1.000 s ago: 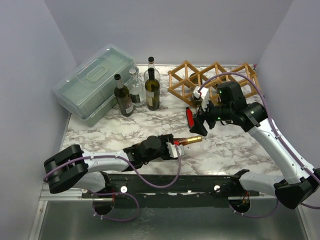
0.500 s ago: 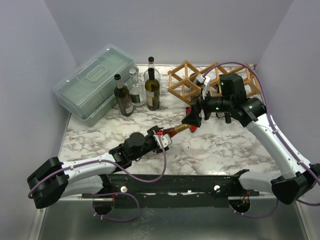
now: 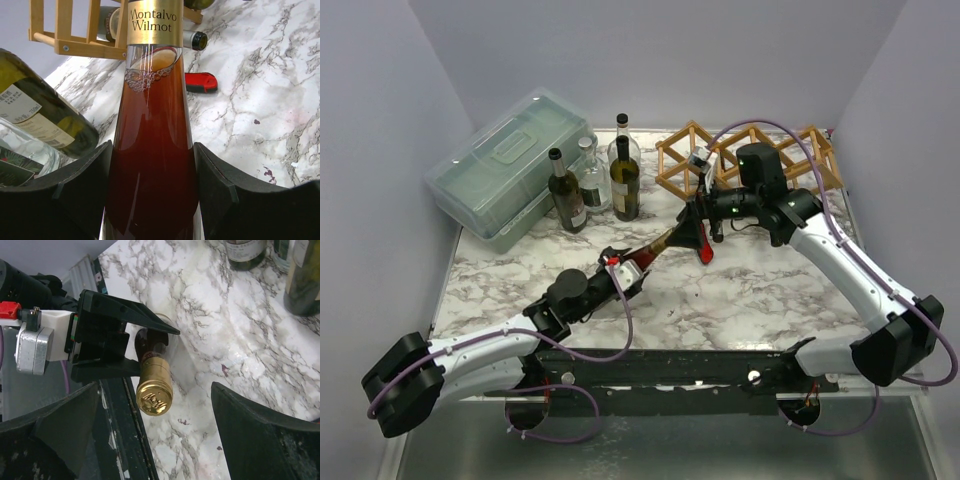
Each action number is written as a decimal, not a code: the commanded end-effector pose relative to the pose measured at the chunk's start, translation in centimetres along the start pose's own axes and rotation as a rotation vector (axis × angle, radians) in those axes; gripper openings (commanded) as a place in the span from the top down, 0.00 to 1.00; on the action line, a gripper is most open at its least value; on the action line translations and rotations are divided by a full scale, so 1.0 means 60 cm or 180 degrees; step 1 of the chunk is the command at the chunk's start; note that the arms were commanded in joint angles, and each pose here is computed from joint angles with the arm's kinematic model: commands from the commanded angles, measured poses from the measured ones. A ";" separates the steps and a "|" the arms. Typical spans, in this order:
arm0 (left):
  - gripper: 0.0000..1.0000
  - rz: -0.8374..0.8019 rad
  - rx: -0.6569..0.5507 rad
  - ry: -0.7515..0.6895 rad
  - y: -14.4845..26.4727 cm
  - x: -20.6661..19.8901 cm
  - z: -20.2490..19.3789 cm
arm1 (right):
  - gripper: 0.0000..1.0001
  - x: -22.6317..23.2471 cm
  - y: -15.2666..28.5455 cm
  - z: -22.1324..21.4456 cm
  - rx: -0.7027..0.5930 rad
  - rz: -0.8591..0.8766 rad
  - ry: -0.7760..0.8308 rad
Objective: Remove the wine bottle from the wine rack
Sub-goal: Place the wine bottle at the center of the board.
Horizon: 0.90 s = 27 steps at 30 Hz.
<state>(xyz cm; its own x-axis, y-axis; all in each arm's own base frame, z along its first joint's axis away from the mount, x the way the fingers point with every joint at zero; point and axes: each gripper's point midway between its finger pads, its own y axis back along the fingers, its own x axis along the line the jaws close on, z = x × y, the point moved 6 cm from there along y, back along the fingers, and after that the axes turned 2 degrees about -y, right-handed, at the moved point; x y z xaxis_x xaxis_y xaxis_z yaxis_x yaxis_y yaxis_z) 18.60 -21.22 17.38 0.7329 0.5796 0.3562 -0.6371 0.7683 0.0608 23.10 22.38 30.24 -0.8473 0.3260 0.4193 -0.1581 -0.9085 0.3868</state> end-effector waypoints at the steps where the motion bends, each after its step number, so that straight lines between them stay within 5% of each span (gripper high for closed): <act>1: 1.00 0.0344 -0.0761 0.0147 0.004 0.038 0.085 | 0.05 0.011 -0.029 0.007 0.0006 0.0261 -0.0028; 12: 1.00 0.0487 -0.0877 0.0204 0.016 0.053 0.094 | 0.32 0.023 -0.059 0.028 -0.0032 0.0273 0.0132; 20: 1.00 0.0625 -0.0905 0.0224 0.022 0.068 0.097 | 0.82 0.032 -0.088 0.041 0.0037 0.0345 0.0241; 27: 1.00 0.0844 -0.0853 0.0259 0.021 0.100 0.089 | 0.90 0.047 -0.115 0.086 -0.0051 0.0097 0.0730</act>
<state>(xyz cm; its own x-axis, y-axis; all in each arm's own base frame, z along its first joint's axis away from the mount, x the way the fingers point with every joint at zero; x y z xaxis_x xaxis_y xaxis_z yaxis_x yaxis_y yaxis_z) 19.83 -18.86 18.76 0.6571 0.6970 0.2873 -0.7223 0.6911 -0.0246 23.96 28.79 31.38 -0.9046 0.2346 0.3558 -0.0974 -0.9266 0.3633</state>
